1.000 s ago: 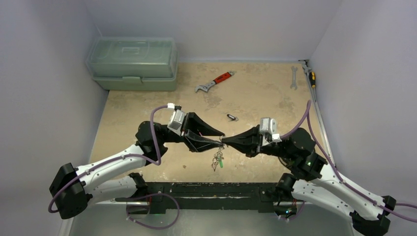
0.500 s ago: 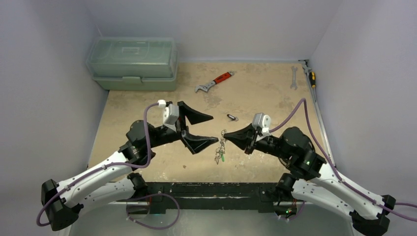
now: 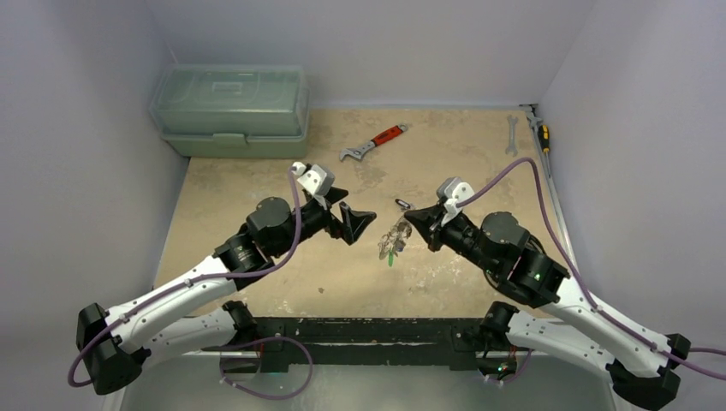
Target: Put the keys on the keyring
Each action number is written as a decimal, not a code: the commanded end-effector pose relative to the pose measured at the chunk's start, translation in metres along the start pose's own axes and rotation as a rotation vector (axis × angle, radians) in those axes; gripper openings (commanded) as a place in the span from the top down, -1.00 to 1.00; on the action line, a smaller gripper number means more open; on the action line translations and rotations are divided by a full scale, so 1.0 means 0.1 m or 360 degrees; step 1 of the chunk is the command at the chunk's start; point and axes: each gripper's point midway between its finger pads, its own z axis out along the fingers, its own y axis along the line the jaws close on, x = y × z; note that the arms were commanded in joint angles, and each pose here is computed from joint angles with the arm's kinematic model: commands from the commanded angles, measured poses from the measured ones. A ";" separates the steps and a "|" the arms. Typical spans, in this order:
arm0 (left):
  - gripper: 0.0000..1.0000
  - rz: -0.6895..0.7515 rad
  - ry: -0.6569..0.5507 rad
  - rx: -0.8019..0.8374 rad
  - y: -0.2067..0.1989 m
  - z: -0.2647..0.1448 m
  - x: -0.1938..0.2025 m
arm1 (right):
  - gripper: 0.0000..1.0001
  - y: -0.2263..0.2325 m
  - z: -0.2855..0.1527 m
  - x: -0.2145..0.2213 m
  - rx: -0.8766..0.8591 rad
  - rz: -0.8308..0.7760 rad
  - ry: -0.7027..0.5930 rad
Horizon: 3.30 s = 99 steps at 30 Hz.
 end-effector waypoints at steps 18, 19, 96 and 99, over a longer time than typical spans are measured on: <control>-0.54 0.0933 0.0557 0.0401 0.21 0.99 1.12 | 1.00 -1.07 -0.71 -0.77 0.1008 -0.0025 -0.0118; -0.54 0.0948 0.0589 0.0424 0.24 1.06 1.20 | 1.00 -1.09 -0.74 -0.80 0.1029 -0.0024 -0.0124; 0.00 0.0675 0.0869 0.0505 0.54 1.61 1.91 | 1.00 -0.87 -1.06 -0.83 0.0789 0.0150 -0.0166; -0.17 0.0828 0.0875 0.0686 0.60 1.71 2.06 | 1.00 -0.87 -1.14 -0.84 0.0791 0.0162 -0.0167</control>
